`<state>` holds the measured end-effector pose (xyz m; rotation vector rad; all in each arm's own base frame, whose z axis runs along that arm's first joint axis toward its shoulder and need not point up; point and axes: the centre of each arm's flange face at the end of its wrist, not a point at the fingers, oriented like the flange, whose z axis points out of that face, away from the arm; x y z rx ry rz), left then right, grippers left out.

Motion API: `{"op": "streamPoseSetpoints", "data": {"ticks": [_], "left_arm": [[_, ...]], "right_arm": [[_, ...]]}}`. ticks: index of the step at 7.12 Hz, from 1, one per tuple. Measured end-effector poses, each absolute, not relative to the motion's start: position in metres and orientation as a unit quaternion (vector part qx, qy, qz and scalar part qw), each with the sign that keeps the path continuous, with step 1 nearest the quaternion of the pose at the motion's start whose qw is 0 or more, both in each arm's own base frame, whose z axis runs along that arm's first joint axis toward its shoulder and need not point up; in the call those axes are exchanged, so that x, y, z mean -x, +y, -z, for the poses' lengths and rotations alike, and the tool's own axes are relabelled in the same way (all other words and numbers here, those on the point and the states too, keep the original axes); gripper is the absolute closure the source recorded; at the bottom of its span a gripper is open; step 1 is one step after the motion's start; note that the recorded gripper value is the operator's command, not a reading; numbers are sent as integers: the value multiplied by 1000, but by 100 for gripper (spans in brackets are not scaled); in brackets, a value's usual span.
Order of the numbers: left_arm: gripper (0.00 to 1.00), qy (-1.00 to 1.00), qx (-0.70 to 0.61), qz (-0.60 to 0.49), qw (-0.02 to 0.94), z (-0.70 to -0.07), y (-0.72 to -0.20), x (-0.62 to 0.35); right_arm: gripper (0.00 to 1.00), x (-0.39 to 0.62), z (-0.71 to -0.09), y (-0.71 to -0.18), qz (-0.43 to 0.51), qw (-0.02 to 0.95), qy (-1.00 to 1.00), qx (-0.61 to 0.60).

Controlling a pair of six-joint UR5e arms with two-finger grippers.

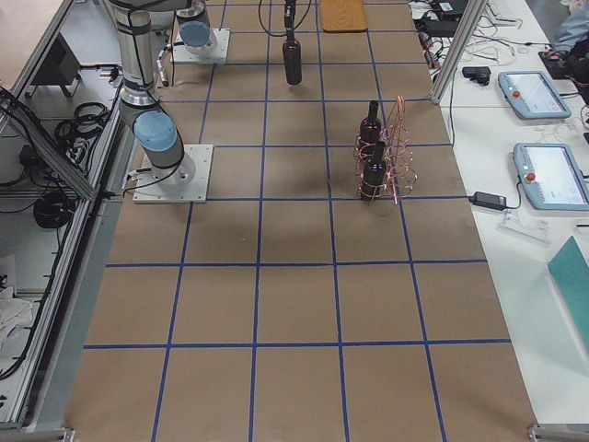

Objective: Take wine from basket and place on tray
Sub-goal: 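Carry the bottle toward the tray and stand it on the table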

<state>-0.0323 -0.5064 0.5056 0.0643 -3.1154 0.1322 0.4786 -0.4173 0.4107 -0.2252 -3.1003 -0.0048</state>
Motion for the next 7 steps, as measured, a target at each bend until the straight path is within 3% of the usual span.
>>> {"op": "streamPoseSetpoints", "data": {"ticks": [4,6,7], "left_arm": [[0,-999,3,-43,11,-505,-508,0],[0,-999,6,-41,12,-502,-508,-1],[0,-999,6,-40,11,-502,-508,-1]], "right_arm": [[94,-500,-398,-412,8,10,-997,73],[54,-505,-393,-410,9,10,-997,70],[52,-505,-392,-411,8,11,-998,69]]}}
